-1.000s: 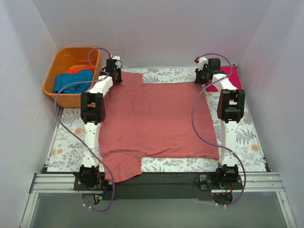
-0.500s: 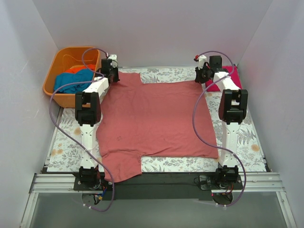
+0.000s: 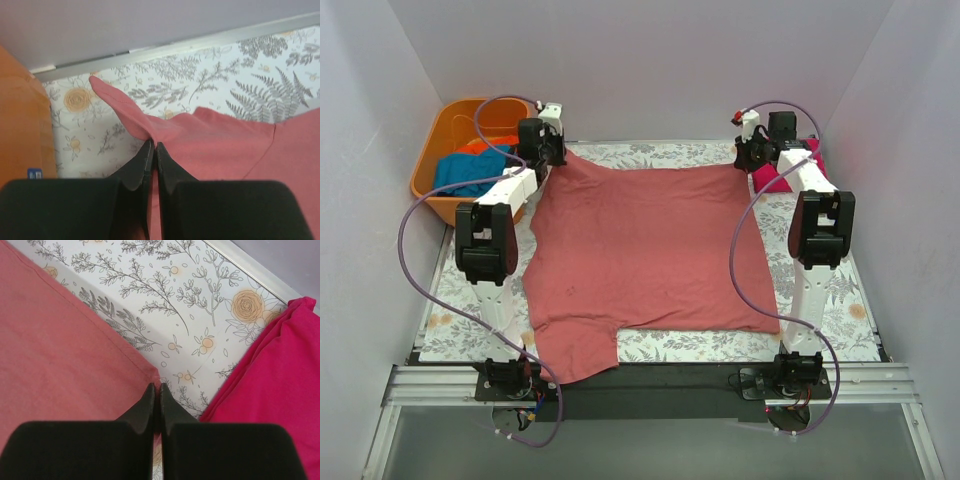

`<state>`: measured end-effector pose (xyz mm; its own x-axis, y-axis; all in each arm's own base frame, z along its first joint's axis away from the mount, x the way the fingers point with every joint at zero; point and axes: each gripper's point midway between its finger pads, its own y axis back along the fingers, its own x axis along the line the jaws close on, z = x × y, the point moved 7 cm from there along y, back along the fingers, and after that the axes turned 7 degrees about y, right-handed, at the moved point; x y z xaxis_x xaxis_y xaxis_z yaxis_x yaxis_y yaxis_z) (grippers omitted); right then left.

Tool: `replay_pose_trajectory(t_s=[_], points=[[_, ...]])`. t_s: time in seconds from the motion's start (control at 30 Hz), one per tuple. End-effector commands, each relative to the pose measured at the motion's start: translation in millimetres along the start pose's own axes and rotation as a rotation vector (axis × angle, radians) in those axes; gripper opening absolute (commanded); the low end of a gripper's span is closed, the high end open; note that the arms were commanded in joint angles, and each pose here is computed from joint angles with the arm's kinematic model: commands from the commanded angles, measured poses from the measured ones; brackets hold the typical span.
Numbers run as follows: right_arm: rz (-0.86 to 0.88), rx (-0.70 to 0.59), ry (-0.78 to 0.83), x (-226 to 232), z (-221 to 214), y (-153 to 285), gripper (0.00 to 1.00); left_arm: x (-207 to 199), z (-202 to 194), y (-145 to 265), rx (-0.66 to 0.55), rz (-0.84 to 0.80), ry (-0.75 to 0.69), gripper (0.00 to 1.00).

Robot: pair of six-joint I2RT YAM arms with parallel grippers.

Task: Fold and stack the t-shirts
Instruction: Fold the tshirt

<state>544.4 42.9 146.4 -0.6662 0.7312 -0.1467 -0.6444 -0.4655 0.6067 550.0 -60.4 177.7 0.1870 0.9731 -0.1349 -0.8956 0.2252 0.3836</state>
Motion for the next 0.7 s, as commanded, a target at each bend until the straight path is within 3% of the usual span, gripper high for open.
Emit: replay_pose_trajectory(t_s=[0.0,0.67], points=[[-0.016,-0.061,0.074,-3,21,30,0.01,-2,32,32,-0.078,-0.026,-0.061,0.0],[0.094,-0.004,0.154,31,-14,70,0.01,-10,-24,123,0.02,-0.056,-0.121,0.0]])
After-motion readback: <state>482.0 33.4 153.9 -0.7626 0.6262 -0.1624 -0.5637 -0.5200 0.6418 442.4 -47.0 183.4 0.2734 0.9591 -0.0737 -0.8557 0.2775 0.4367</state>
